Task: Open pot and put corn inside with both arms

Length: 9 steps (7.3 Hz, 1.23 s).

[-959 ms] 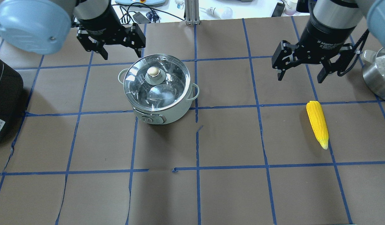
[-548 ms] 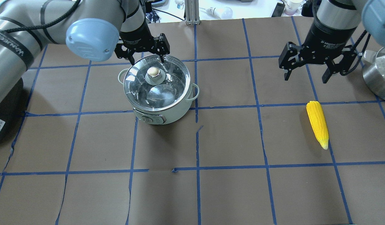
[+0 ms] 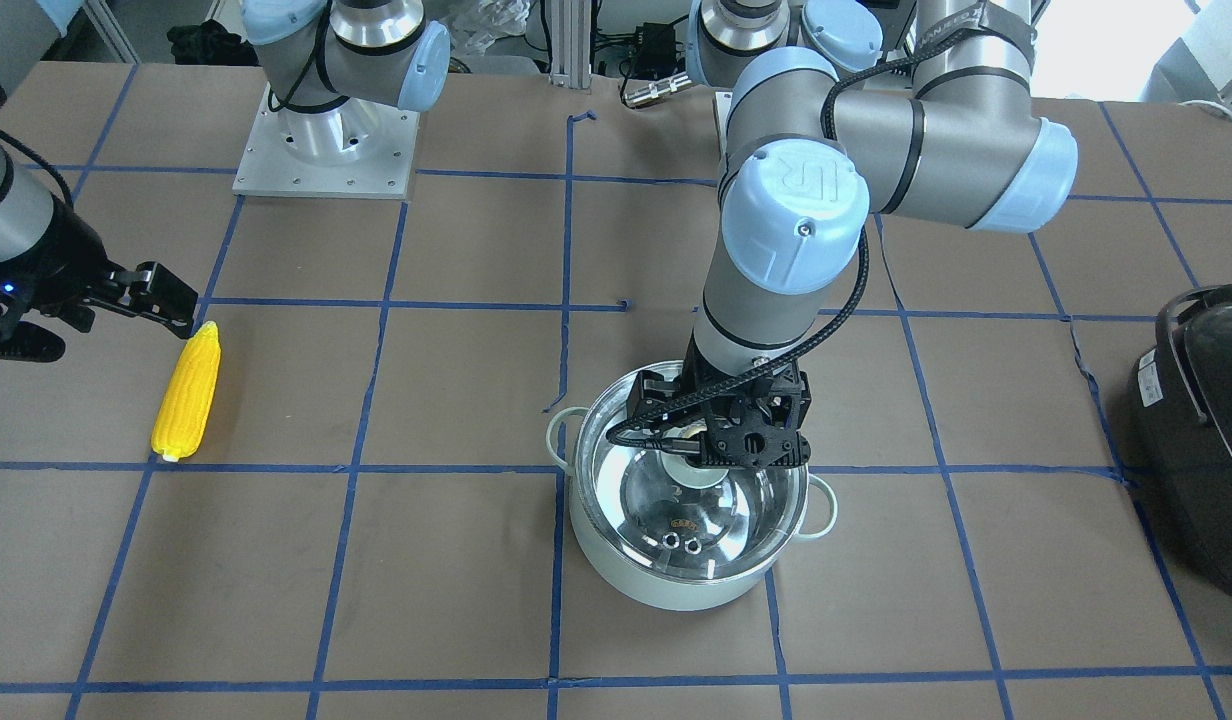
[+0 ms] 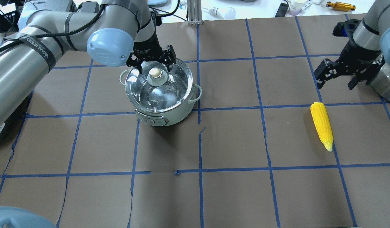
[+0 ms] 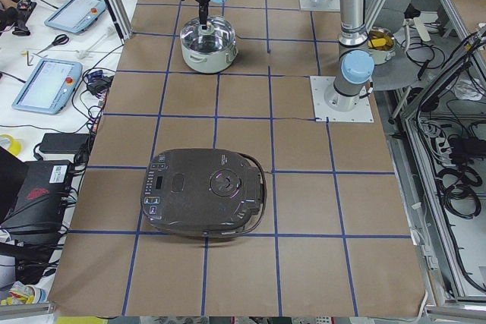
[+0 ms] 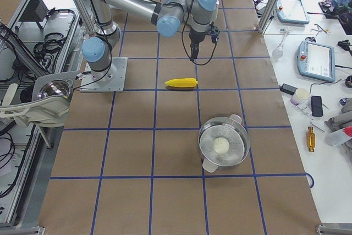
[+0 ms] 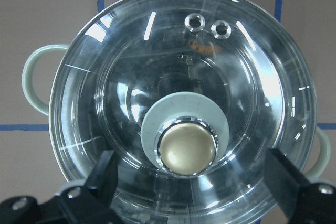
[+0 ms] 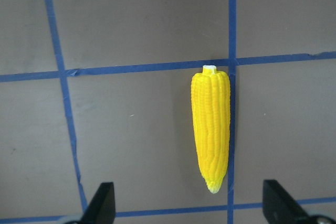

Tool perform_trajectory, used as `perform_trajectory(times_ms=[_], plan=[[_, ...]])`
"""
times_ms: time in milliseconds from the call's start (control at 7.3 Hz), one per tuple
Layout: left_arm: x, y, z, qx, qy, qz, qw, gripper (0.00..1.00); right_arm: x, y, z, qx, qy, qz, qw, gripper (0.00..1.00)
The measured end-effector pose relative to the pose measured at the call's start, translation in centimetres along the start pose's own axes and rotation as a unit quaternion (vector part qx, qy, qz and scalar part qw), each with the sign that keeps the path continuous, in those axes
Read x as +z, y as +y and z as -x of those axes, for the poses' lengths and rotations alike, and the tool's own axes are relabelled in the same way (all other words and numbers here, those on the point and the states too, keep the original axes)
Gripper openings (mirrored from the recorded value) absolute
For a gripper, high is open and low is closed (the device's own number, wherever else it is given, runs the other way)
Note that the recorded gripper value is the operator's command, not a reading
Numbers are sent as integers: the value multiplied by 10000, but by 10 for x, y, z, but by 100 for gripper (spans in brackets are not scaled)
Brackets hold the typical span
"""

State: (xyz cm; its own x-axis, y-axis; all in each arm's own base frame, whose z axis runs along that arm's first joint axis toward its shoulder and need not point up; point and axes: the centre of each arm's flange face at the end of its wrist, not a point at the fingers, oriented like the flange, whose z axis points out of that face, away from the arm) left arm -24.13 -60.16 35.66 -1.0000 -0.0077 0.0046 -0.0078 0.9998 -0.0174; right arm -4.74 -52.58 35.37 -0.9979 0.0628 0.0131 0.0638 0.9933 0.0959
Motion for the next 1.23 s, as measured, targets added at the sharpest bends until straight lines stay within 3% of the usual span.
perform_trajectory(times_ms=[411, 685, 959, 1233], plan=[[17, -4, -1, 18, -14, 106, 9999, 50, 89, 17, -5, 8, 57, -120, 9999, 100], [18, -4, -2, 8, 22, 83, 10000, 6, 131, 30, 0, -31, 86, -181, 9998, 100], [5, -3, -1, 15, 61, 1, 10000, 1, 146, 31, -9, -160, 110, -241, 9995, 100], [-37, 0, 12, 54, 81, -174, 9998, 1, 149, 31, -25, -302, 128, -261, 9991, 100]])
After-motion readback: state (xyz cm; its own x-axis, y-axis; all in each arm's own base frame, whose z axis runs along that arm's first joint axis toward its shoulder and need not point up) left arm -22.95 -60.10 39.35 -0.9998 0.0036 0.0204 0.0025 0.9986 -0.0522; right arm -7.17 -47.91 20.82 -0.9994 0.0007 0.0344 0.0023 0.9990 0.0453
